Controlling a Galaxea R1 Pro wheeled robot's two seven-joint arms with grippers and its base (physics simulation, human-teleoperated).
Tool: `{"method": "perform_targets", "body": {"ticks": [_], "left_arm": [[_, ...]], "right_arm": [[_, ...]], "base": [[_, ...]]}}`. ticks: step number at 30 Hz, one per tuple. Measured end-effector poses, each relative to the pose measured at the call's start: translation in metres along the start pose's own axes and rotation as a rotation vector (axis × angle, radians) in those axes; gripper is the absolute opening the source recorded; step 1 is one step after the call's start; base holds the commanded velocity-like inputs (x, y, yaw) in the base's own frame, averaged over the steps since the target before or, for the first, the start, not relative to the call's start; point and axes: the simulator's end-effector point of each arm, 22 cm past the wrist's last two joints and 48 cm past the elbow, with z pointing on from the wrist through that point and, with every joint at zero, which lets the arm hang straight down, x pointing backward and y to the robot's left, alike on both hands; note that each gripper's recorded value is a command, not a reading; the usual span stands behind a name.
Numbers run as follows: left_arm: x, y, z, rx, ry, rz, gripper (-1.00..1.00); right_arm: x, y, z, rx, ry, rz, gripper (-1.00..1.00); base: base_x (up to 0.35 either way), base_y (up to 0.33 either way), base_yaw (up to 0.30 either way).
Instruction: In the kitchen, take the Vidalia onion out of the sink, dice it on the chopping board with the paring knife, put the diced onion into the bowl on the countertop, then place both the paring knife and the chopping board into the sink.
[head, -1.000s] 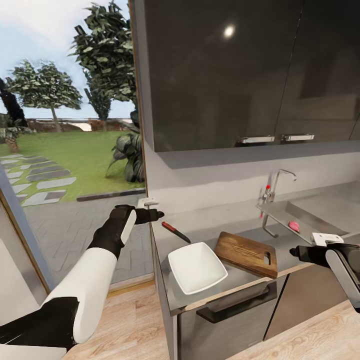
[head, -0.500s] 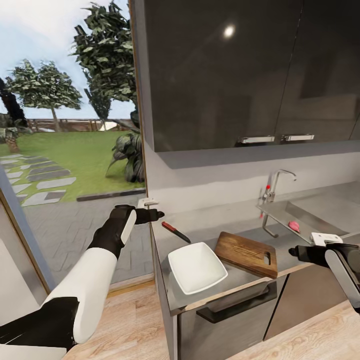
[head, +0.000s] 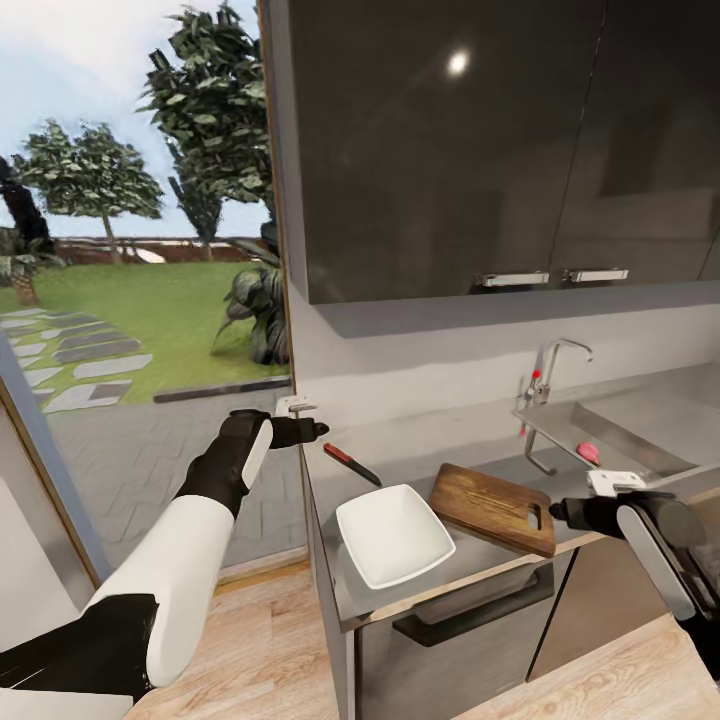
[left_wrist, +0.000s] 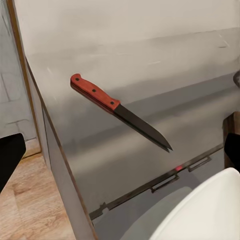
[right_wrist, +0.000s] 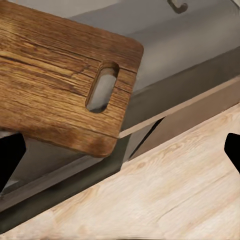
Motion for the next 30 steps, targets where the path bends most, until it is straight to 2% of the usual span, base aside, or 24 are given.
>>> {"method": "perform_targets", "body": {"ticks": [8,30], "left_arm": [[0.0,0.0,0.0,0.0,0.0,0.0,1.0],[-0.0001,-0.0005,-0.0002,0.001,0.0,0.0,1.0]], "right_arm": [[0.004,0.0099,0.0017,-0.008,0.009,-0.026,1.0],[0.004,0.0108,0.0015,-0.009,0.008,-0.028,1.0]], "base": [[0.0,0.0,0.0],[0.012,0.0,0.0]]}}
